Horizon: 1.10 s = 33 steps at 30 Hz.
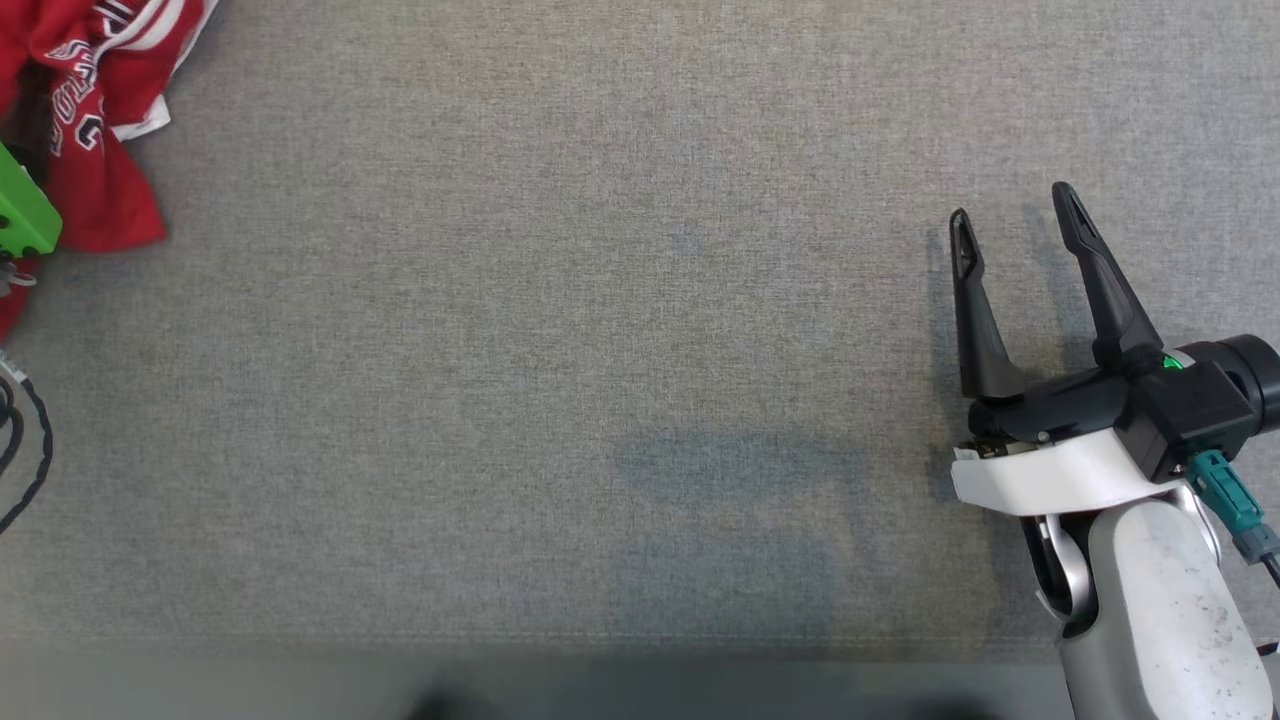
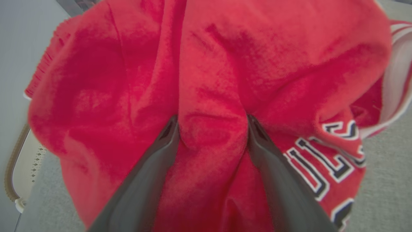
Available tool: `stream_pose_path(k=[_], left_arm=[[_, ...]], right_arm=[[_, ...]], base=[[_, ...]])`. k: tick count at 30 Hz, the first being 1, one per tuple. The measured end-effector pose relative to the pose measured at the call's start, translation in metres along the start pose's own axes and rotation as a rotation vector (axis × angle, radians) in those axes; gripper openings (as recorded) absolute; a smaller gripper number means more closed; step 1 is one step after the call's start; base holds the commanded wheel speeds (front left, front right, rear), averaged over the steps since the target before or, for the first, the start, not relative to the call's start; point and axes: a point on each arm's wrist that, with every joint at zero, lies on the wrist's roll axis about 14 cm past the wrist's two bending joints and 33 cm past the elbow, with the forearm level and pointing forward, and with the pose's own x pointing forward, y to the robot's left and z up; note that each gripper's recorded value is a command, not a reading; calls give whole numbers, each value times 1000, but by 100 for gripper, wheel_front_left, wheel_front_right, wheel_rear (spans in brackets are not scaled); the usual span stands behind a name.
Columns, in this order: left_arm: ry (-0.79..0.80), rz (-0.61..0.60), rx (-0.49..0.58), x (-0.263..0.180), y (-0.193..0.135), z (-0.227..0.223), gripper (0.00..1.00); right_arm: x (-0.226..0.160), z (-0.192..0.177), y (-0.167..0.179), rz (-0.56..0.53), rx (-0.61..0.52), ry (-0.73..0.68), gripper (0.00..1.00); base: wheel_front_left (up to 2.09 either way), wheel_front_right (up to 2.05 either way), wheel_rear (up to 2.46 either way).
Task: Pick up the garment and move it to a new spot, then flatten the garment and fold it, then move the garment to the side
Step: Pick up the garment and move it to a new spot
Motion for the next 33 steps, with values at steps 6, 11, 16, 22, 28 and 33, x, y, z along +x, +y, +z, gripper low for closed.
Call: stream_pose_path(k=[6, 11, 16, 22, 28, 33], left_arm=[[-12, -12, 6, 10, -6, 0, 0], [-50, -29, 1, 3, -10, 10, 0], [-109, -33, -2, -11, -6, 32, 0], [-193, -26, 6, -35, 4, 64, 0], [-291, -27, 22, -61, 8, 98, 0], [-355, -29, 39, -83, 9, 120, 0]], right_arm=[[-1, -6, -6, -16, -4, 16, 100], [2, 2, -5, -11, -6, -7, 100], [2, 11, 0, 0, -4, -24, 100], [1, 26, 5, 11, 1, -53, 100], [-1, 43, 11, 21, 6, -84, 100], [-6, 53, 13, 24, 3, -99, 100]], base=[[0, 0, 0], [0, 0, 0], [0, 0, 0], [0, 0, 0], [0, 0, 0], [0, 0, 0]])
